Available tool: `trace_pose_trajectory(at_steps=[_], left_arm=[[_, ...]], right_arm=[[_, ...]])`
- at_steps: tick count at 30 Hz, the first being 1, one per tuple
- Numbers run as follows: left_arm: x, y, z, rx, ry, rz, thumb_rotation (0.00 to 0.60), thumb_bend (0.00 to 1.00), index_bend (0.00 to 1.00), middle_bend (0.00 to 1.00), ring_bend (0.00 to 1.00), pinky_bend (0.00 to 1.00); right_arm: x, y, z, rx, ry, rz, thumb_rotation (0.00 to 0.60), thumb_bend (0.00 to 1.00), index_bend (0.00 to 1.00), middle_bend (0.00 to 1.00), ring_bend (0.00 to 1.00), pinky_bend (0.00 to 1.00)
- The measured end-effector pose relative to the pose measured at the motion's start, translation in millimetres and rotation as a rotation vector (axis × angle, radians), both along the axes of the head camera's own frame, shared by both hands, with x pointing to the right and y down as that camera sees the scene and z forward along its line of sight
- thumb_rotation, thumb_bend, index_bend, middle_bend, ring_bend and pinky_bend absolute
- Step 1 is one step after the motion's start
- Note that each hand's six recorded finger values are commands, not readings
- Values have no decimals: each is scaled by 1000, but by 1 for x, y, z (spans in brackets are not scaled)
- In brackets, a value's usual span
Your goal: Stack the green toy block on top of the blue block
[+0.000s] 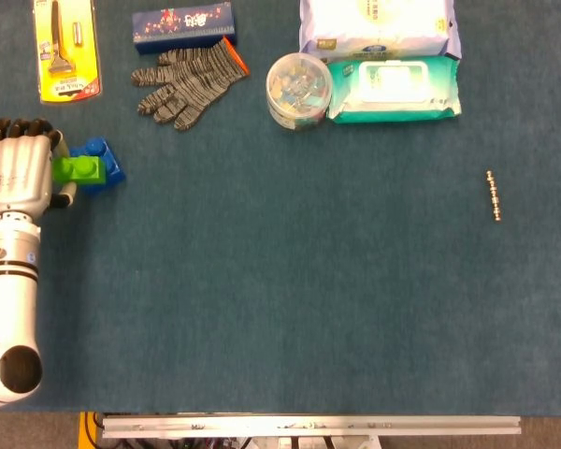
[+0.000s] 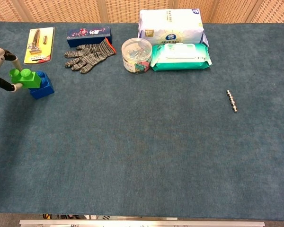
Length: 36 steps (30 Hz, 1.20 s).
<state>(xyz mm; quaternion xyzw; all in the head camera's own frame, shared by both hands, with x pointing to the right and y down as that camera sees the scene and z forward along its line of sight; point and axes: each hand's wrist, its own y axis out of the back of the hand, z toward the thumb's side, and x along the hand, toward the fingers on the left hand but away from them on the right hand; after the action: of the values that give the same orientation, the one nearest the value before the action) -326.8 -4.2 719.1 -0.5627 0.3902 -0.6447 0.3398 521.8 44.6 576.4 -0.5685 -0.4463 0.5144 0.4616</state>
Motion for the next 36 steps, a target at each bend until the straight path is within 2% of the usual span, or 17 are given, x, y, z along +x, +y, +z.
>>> trace_pose_trajectory(at_steps=[8,18,23,29,36], left_arm=[[4,-1,-1,9,10,-1,600,287,527,248,180,109],[2,28,-2,-15,-19,30,600,288,527,244,180,109],[-1,35,3,-25,-31,24,600,287,526,242,180,109],[-8,36,19,-61,-41,-1,600,287,527,239,180,109],[-10,26,25,-58,-23,-27,600,287,526,237,180,109]], right_arm=[[6,2,-2,4,0,13,600,213,503,515,424,470],[6,2,-2,5,-1,11,600,213,503,515,425,470],[6,2,-2,6,-2,12,600,213,503,515,425,470],[7,3,-4,10,-2,14,600,213,503,515,425,470],[8,4,-4,11,0,15,600,212,503,515,425,470]])
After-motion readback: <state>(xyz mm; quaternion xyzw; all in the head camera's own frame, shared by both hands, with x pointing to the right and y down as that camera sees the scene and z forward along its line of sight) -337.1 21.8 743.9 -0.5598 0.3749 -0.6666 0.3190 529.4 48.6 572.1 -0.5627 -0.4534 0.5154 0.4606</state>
